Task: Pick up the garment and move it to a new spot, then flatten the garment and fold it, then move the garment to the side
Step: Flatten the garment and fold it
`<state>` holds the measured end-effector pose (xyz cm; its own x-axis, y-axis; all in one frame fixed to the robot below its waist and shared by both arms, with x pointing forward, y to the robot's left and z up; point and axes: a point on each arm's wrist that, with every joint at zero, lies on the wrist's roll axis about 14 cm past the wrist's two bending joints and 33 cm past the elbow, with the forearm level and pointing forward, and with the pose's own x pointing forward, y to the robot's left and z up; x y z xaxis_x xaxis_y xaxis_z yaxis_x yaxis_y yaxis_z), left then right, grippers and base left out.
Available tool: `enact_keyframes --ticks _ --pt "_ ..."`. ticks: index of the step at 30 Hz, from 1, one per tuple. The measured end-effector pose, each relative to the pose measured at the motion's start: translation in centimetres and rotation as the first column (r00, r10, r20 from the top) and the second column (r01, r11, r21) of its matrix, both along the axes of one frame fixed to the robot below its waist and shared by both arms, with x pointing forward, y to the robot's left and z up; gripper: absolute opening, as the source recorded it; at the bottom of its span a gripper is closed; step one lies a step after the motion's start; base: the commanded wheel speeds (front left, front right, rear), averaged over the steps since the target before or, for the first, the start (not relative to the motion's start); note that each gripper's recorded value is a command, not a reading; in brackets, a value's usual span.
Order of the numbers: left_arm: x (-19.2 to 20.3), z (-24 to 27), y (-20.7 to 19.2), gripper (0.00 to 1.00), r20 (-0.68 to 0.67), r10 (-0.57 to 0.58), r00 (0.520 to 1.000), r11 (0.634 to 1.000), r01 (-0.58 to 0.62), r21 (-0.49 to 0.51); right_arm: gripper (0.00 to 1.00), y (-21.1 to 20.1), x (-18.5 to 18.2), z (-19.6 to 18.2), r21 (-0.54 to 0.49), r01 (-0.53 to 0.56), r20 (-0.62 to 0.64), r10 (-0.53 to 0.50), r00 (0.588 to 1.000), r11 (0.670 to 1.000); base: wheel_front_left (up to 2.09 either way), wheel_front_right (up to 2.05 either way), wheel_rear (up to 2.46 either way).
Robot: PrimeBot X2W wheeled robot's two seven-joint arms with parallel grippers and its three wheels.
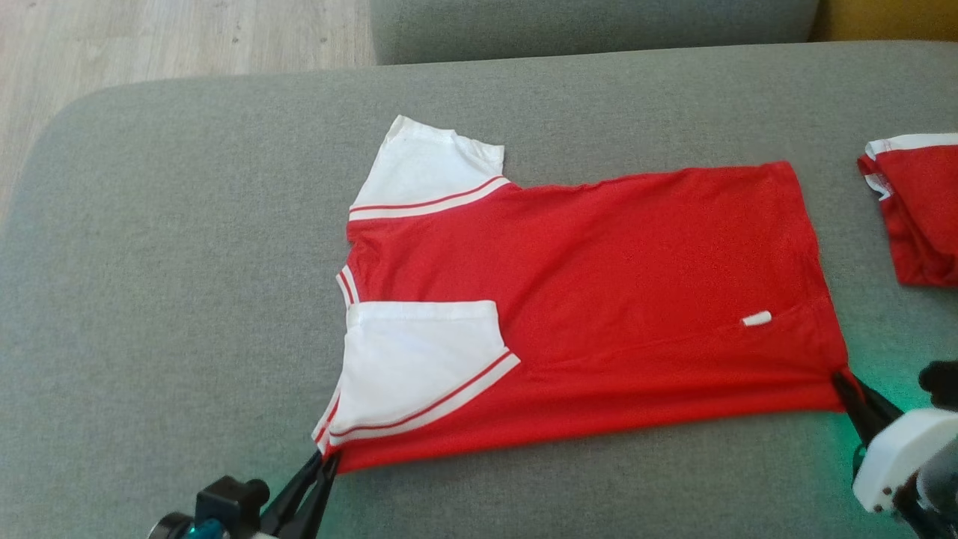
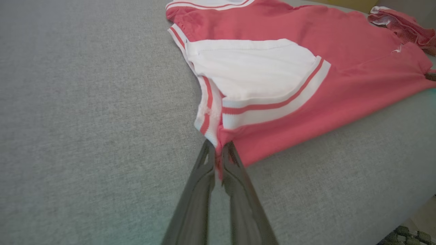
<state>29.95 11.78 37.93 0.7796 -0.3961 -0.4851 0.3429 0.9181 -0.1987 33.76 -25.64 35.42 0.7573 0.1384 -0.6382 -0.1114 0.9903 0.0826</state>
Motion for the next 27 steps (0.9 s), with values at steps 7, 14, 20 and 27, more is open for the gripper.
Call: enact_keyframes --ticks 7,14,20,27 --pt "-0.3 -0.1 -0.2 1.00 -0.005 -0.002 1.000 1.000 0.002 0.004 0.66 -1.2 -1.8 0.2 0.016 0.071 -0.001 -0.071 0.997 0.997 0.00 0.00 0.00" --pt "2.1 1.3 0.6 1.00 0.058 0.007 0.998 0.999 -0.009 0.034 1.00 -1.8 -0.6 3.5 0.013 0.115 0.167 -0.115 0.979 0.993 0.00 0.00 0.00" --pt "10.1 7.2 0.3 1.00 0.239 -0.107 0.965 0.992 0.086 0.097 1.00 -1.1 0.4 5.7 0.003 0.115 0.269 -0.111 0.957 0.993 0.00 0.00 0.00" --pt "19.8 11.7 -3.0 1.00 0.216 -0.259 0.941 0.963 0.235 0.132 1.00 -0.2 1.0 5.2 -0.002 0.115 0.259 -0.111 0.959 0.993 0.00 0.00 0.00"
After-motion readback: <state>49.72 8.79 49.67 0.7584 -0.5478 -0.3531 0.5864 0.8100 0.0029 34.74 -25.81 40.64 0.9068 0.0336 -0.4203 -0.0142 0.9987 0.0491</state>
